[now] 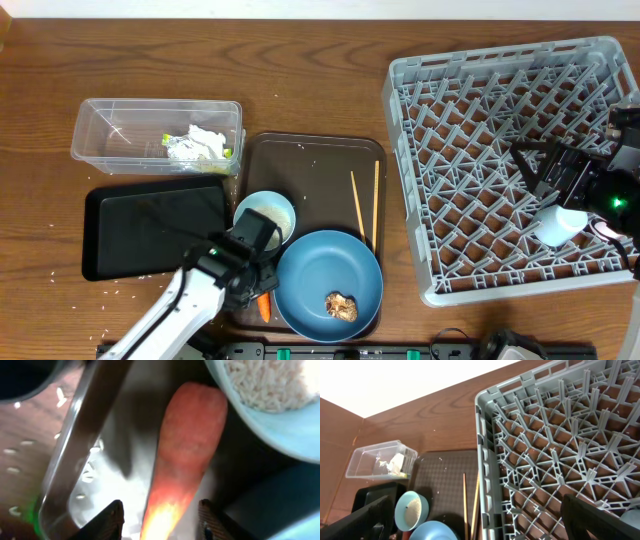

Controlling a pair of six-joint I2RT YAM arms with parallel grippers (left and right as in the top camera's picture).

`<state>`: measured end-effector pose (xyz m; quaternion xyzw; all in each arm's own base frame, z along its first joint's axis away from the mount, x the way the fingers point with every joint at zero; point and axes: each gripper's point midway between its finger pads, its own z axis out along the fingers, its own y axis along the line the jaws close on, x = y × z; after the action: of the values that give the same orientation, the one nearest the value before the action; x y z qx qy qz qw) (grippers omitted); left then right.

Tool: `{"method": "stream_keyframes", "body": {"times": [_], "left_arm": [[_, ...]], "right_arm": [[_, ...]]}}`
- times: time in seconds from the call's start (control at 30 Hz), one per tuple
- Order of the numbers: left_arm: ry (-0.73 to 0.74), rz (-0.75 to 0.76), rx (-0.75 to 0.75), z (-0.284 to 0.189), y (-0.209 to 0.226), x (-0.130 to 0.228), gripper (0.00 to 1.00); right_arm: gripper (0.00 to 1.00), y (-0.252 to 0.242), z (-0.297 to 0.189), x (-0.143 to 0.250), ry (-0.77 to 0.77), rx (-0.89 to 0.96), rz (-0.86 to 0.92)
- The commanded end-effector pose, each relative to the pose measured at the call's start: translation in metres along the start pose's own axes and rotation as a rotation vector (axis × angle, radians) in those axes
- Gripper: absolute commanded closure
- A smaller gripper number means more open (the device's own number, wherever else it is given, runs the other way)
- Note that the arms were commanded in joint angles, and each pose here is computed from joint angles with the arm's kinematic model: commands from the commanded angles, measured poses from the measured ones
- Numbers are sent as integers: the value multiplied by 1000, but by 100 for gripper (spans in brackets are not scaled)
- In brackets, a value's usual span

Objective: Sort waste into correct bins and load items into the dishwasher rack
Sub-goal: 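Close the left gripper on the orange carrot and lift it, then carry the carrot left and drop it onto the black tray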

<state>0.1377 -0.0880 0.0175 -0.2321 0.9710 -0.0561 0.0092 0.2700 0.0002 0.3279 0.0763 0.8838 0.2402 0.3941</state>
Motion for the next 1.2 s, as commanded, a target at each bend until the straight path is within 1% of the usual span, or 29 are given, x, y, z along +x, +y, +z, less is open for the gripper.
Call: {"method": "stream_keyframes", "body": {"times": [0.0,0.1,0.13,0.17,0.27,0.4,0.47,0.67,0.8,1.0,1.17], "left_arm": [[30,51,-33,10,4,2,47],[43,59,-52,17,4,2,47],[51,59,-61,19,5,2,49],[58,57,-69,20,6,3,54],[60,57,-72,20,7,3,57],[41,59,-48,16,4,1,71],[27,61,-32,13,2,0,74],[-33,65,9,3,-3,-7,77],[-31,64,4,-5,2,-4,80],[-16,34,-19,-34,9,-1,81],[-75,-1,48,-63,-1,-15,81]], "right_arm": [[1,5,1,0,3,-12,-27],[1,5,1,0,2,-12,-28],[1,5,1,0,2,-12,-28],[1,5,1,0,2,-12,-28],[1,5,1,0,2,-11,-28],[1,5,1,0,2,-11,-28],[1,5,1,0,2,-12,-28],[1,5,1,0,2,-12,-28],[1,5,1,0,2,-11,-28],[1,5,1,0,2,-11,-28],[1,5,1,0,2,-12,-28]]}}
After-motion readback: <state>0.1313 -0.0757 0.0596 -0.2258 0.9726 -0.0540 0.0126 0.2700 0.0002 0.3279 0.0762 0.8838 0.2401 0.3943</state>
